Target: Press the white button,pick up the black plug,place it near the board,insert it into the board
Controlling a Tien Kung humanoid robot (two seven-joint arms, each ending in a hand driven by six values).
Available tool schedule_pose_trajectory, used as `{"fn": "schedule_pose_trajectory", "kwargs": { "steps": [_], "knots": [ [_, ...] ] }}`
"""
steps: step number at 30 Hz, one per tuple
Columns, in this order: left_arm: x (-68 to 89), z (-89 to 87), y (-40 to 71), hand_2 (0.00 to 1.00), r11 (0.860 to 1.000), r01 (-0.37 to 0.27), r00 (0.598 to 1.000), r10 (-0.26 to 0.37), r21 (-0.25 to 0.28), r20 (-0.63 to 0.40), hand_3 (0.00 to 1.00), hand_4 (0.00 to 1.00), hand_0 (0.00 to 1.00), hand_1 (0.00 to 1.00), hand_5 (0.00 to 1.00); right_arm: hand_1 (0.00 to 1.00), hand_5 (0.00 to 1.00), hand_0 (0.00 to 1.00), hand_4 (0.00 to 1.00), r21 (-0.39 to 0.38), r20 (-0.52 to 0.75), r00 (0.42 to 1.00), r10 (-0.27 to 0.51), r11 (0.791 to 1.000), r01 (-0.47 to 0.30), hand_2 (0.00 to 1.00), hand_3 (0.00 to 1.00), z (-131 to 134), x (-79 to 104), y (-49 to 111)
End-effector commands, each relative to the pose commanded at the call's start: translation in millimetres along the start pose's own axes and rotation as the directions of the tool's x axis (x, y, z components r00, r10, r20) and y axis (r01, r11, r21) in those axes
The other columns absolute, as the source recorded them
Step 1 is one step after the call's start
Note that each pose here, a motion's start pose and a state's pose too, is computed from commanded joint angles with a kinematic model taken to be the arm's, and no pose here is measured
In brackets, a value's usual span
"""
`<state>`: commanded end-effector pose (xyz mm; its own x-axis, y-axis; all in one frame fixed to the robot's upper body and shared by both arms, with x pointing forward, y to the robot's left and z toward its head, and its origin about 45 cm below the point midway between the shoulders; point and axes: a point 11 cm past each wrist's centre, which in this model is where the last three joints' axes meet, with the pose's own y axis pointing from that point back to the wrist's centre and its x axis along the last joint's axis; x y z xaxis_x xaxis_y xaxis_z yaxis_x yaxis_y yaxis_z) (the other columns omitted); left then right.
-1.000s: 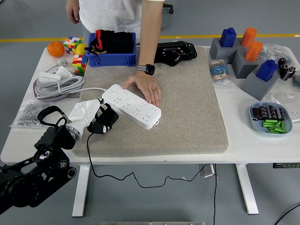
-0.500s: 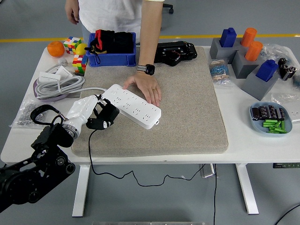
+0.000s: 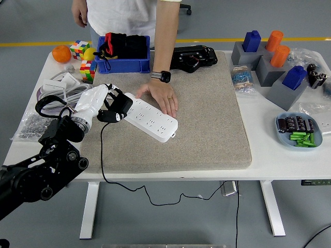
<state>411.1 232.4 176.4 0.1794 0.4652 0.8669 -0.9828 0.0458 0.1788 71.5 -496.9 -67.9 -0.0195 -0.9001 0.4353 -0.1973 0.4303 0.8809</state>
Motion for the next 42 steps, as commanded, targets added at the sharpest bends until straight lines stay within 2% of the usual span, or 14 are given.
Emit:
{"fn": "schedule_pose_trajectory", "kwargs": {
  "steps": [6, 18, 30, 42],
  "knots": [
    [-9.3, 3.9, -7.6, 0.258, 1.0, 0.008, 1.0, -0.008, 0.006, 0.019, 0.31, 0.351, 0.086, 0.188, 0.002, 0.484, 0.386, 0.558, 0.641, 0.001, -0.001, 1.0, -0.001, 1.0, 0.001, 0.5, 0.505, -1, -0.2, -0.1],
    [-20.6, 4.2, -10.8, 0.254, 0.999, 0.036, 0.994, -0.037, 0.007, 0.098, 0.307, 0.336, 0.086, 0.185, 0.002, 0.483, 0.384, 0.558, 0.641, -0.002, -0.005, 1.0, -0.002, 1.0, 0.002, 0.499, 0.503, 1, -0.5, 0.0],
    [-18.6, -0.8, -13.4, 0.253, 0.999, 0.03, 0.99, -0.032, 0.02, 0.134, 0.305, 0.327, 0.085, 0.185, 0.002, 0.483, 0.385, 0.558, 0.64, 0.0, -0.001, 1.0, -0.002, 1.0, 0.002, 0.499, 0.502, 0, -0.9, 0.0],
    [-21.4, -4.5, -11.5, 0.251, 0.999, 0.04, 0.987, -0.043, 0.027, 0.152, 0.304, 0.325, 0.082, 0.182, 0.002, 0.482, 0.385, 0.558, 0.64, -0.004, 0.001, 1.0, -0.004, 1.0, 0.004, 0.499, 0.505, 2, -2.3, 0.0]
  ]
}}
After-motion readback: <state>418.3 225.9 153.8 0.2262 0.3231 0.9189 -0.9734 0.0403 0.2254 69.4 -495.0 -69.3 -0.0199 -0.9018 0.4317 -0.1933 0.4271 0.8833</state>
